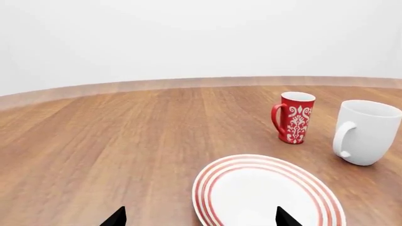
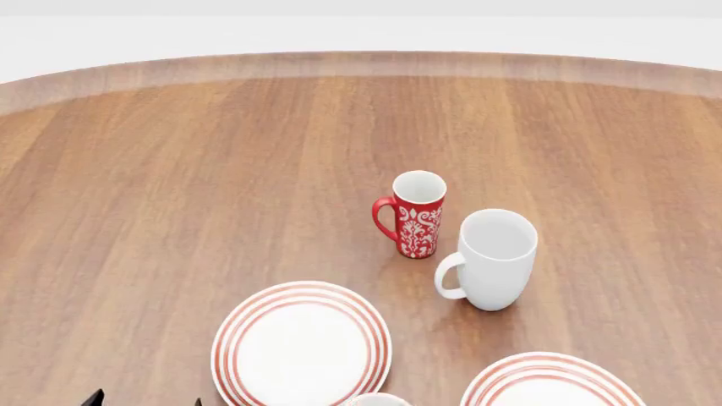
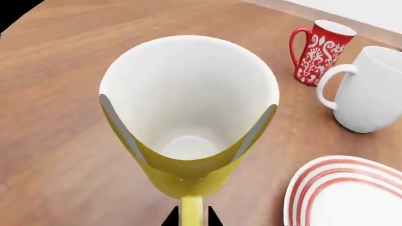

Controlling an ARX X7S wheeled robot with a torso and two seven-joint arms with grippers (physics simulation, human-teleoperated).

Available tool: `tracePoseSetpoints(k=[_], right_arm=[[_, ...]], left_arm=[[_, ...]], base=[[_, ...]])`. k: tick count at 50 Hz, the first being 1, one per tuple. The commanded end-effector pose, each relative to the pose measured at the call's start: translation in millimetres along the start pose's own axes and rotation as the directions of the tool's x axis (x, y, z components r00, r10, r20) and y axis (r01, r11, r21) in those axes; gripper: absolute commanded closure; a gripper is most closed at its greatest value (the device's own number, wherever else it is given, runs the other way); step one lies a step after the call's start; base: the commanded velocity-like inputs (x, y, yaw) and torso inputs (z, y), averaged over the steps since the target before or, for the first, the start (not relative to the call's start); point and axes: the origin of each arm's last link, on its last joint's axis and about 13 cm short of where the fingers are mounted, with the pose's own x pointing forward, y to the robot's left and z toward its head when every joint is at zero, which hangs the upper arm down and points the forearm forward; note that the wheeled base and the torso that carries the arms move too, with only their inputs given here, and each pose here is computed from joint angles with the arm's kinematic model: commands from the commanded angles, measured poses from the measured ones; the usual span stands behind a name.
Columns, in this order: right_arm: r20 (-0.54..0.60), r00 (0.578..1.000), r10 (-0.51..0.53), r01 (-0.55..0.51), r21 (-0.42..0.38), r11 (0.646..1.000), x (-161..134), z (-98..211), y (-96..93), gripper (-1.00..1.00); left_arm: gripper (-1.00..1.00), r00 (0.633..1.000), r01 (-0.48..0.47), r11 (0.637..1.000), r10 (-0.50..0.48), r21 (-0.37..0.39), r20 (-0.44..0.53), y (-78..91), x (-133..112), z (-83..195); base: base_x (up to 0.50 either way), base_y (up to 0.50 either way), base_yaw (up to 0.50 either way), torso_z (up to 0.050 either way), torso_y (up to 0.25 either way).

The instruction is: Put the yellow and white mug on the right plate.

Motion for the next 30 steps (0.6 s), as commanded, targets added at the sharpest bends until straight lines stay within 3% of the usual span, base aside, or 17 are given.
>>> tracePoseSetpoints(k=[1,30], right_arm=[[0.035,0.996,-0.084,0.083,0.008,0.996,-7.7,8.2,-13.6,1.0],[0.076,0.951,-0.3,0.292,0.106,0.951,-32.4,18.4,-42.5,1.0]], left_arm=[[-1.0,1.0,-0.001,1.0,0.001,0.001,0.001,0.1,-0.1,0.2],[-1.0,1.0,-0.002,1.0,0.002,0.0,0.003,0.2,0.1,0.4]], base=[[0.0,0.0,0.0,0.0,0.0],[0.0,0.0,0.0,0.0,0.0]])
